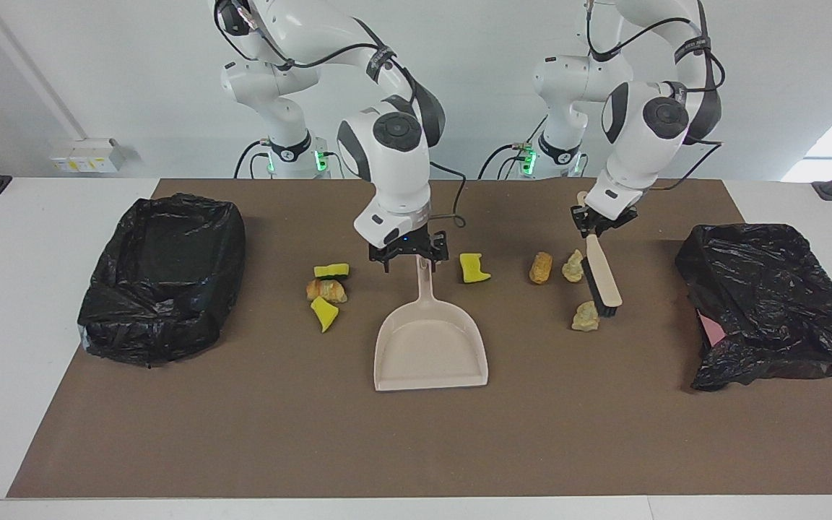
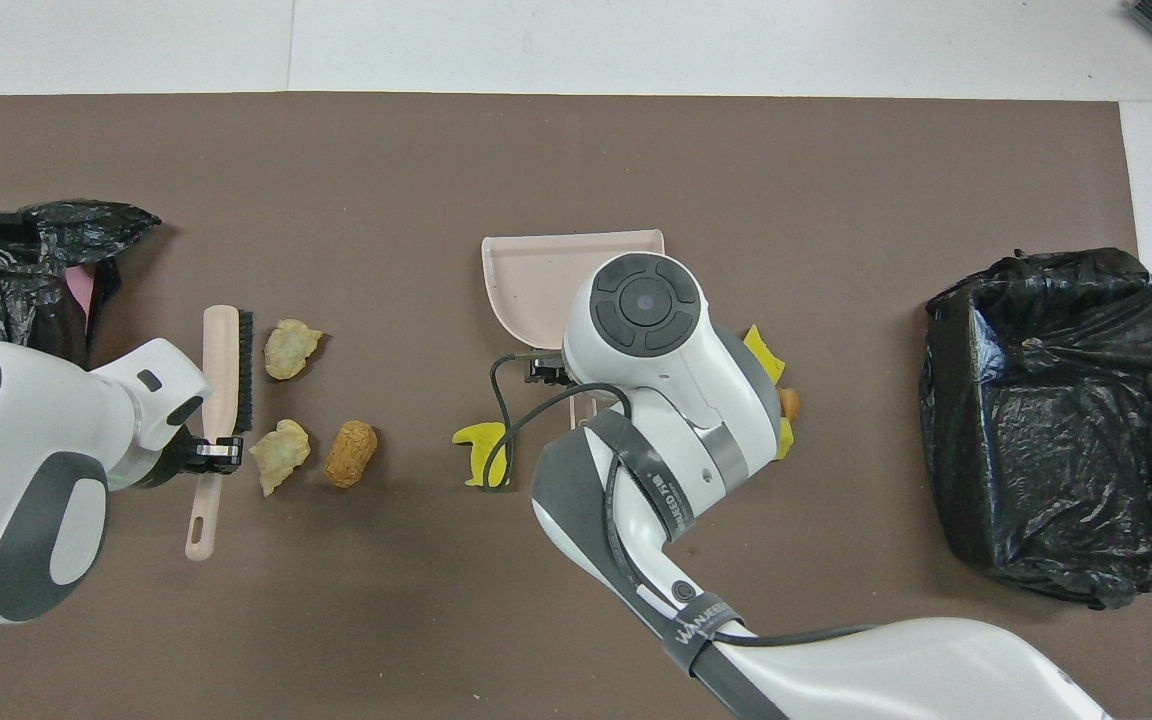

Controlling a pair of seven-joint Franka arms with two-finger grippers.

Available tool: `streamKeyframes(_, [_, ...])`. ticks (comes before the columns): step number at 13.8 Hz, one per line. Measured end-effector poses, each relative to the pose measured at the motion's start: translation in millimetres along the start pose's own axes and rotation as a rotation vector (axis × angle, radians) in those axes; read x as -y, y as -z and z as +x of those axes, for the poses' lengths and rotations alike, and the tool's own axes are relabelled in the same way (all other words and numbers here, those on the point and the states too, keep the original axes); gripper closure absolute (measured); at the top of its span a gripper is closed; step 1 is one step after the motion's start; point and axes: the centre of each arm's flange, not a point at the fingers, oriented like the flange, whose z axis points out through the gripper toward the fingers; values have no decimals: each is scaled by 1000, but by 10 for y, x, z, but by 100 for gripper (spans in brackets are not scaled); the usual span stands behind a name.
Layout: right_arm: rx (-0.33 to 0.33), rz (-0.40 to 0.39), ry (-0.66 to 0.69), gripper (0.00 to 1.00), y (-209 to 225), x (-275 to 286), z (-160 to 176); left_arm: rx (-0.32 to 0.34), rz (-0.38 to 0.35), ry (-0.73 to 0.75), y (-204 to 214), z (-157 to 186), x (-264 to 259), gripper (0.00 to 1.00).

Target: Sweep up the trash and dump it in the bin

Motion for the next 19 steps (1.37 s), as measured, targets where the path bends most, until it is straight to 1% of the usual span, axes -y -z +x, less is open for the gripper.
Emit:
streamKeyframes(2, [20, -12, 16, 0, -157, 73, -84, 10, -1, -7, -135, 48, 25, 75])
streamKeyframes(4, [29, -18, 24, 4, -203, 97, -137, 18, 1, -72, -202, 65, -35, 75])
streamKeyframes(5, [33, -21, 27, 13, -221, 98, -157, 19, 2, -138, -207, 64, -63, 75])
streamKeyframes(7, [41, -28, 46, 41, -257, 88, -198, 19, 3, -285, -206, 57, -132, 75])
streamKeyframes(8, [44, -30, 66, 52, -270, 82, -215, 19, 4, -349, -206, 51, -190, 75])
streamKeyframes(9, [45, -31, 86, 64, -271, 79, -222, 19, 6, -419, -206, 40, -280, 75])
streamKeyframes(10, [44, -30, 99, 68, -261, 79, -223, 19, 8, -498, -205, 25, -388, 75])
streamKeyframes(12, [42, -28, 139, 68, -250, 46, -196, 16, 13, -680, -200, -8, -602, 75])
streamKeyframes(13, [39, -25, 193, 68, -234, 3, -159, 15, 15, -762, -200, -26, -693, 75])
streamKeyframes(15, [22, -16, 355, 68, -113, -150, -42, 17, 18, -907, -203, -66, -860, 75])
streamKeyframes(17, [7, -17, 496, 68, 159, -430, 81, 19, 20, -1014, -203, -94, -965, 75])
streamKeyframes(19, [33, -31, 640, 68, 498, -792, 127, 16, 19, -1069, -188, -74, -923, 75])
